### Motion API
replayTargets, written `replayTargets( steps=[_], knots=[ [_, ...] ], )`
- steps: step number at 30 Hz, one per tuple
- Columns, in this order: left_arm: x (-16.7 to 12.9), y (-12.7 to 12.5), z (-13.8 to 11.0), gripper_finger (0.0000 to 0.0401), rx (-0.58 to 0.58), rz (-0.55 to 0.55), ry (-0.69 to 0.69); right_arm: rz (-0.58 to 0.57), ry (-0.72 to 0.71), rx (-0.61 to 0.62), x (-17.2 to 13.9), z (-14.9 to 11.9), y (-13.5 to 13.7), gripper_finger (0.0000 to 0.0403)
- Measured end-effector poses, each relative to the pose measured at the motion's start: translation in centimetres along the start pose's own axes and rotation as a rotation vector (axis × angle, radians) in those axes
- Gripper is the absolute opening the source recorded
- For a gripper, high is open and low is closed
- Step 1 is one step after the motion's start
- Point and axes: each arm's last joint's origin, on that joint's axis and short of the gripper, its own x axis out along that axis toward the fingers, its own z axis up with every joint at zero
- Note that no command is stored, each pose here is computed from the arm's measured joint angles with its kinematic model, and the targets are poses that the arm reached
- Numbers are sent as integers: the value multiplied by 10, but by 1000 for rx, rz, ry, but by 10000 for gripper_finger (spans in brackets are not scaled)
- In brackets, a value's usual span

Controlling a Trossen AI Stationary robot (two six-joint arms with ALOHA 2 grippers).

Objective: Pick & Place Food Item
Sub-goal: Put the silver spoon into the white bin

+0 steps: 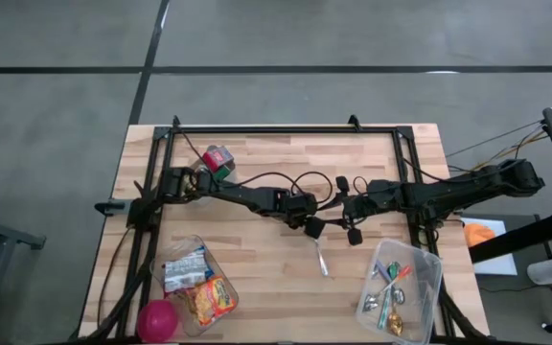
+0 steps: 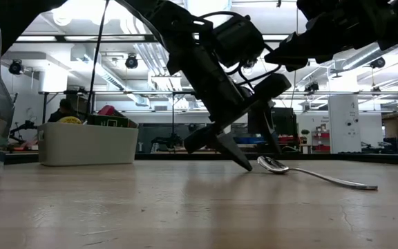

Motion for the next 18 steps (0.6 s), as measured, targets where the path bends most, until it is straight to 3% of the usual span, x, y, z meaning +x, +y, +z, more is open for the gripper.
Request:
replayTargets(
  steps=[6,18],
  knots=[
    [-14,0,5,282,40,19,5,0,0,0,0,0,0,157],
    [-88,-11,19,285,156,111,-149,0,3,0,0,0,0,157]
  ],
)
